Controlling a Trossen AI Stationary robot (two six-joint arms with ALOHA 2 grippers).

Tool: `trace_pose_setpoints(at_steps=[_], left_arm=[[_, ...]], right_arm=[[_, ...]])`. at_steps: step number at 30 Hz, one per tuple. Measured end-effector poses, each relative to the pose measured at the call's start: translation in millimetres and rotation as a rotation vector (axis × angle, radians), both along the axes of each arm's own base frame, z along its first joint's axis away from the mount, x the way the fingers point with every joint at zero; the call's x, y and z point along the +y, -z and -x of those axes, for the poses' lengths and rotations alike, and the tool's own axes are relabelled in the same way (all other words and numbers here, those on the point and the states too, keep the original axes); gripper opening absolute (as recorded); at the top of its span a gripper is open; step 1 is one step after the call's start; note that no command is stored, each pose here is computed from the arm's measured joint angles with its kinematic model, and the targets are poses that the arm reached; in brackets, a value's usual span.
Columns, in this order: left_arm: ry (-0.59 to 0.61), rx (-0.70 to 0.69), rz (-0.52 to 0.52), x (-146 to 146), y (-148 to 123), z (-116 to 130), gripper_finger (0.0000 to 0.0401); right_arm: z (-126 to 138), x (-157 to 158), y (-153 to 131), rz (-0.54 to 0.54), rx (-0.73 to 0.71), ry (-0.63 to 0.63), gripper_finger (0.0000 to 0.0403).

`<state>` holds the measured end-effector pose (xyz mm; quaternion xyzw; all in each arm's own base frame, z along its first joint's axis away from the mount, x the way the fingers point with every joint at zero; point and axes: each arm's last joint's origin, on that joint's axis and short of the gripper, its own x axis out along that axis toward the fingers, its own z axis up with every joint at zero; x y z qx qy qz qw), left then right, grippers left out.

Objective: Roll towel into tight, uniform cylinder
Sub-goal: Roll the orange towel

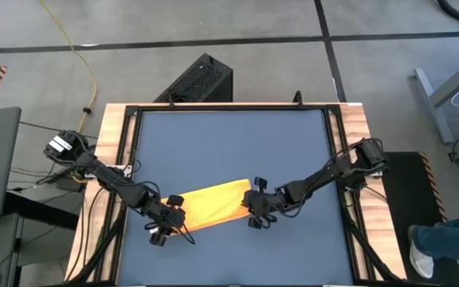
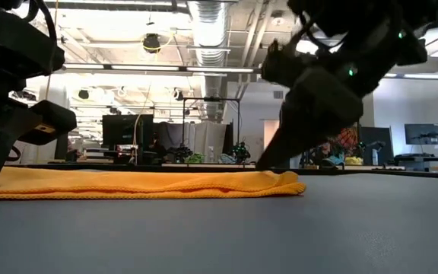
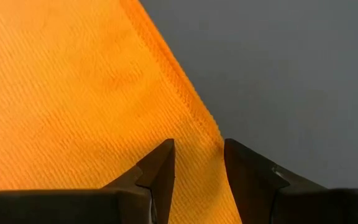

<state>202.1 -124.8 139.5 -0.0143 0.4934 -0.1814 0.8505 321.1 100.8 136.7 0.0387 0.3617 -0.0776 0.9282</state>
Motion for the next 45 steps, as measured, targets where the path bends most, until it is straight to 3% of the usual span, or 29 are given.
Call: trace_pose_setpoints(at_steps=[9, 31, 45], left_arm=[[-0.006, 0.026, -0.018, 1, 1, 2, 0.0128], [-0.006, 0.027, -0.018, 2, 1, 2, 0.0128], [-0.036, 0.078, -0.029, 4, 3, 6, 0.0128]], right_arm=[[5, 12, 7, -0.095, 0.063, -0.046, 0.0076], [10, 30, 5, -0.075, 0.036, -0.147, 0.0076], [16, 33, 9, -0.09, 0.109, -0.18, 0.0076]])
